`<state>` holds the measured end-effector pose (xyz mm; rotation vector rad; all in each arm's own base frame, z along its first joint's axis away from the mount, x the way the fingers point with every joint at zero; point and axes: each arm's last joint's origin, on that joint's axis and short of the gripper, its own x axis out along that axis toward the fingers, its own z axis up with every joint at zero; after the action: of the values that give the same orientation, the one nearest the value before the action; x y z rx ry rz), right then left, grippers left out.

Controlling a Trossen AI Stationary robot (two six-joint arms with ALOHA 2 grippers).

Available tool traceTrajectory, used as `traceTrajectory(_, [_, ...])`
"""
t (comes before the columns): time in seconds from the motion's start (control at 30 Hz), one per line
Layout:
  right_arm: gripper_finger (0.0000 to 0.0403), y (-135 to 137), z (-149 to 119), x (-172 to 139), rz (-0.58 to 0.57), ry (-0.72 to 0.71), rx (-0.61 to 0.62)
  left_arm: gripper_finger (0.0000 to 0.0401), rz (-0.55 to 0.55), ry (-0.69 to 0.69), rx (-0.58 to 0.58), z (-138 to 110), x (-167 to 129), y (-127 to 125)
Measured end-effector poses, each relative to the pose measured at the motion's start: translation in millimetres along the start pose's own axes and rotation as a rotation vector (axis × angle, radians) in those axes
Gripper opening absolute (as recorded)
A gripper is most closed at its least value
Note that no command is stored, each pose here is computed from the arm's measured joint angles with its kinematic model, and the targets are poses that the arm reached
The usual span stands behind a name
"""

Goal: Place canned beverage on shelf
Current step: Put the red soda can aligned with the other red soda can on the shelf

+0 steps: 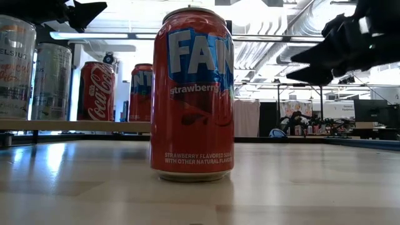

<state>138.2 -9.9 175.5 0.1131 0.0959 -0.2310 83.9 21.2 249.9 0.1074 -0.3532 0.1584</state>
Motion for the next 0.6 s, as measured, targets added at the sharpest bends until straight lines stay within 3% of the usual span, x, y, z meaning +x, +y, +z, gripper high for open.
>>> traceTrajectory(0.4, [0.0399, -44.1, 0.9, -0.7, -0.032, 0.001, -0.018, 0.0346, 0.000, 0.000, 0.000, 0.0, 0.0, 0.0])
traceTrajectory(0.6, [0.0399, -58.1, 0.9, -3.6, -0.160, 0.005, -0.062, 0.0346, 0.001, 0.000, 0.000, 0.0, 0.0, 0.0])
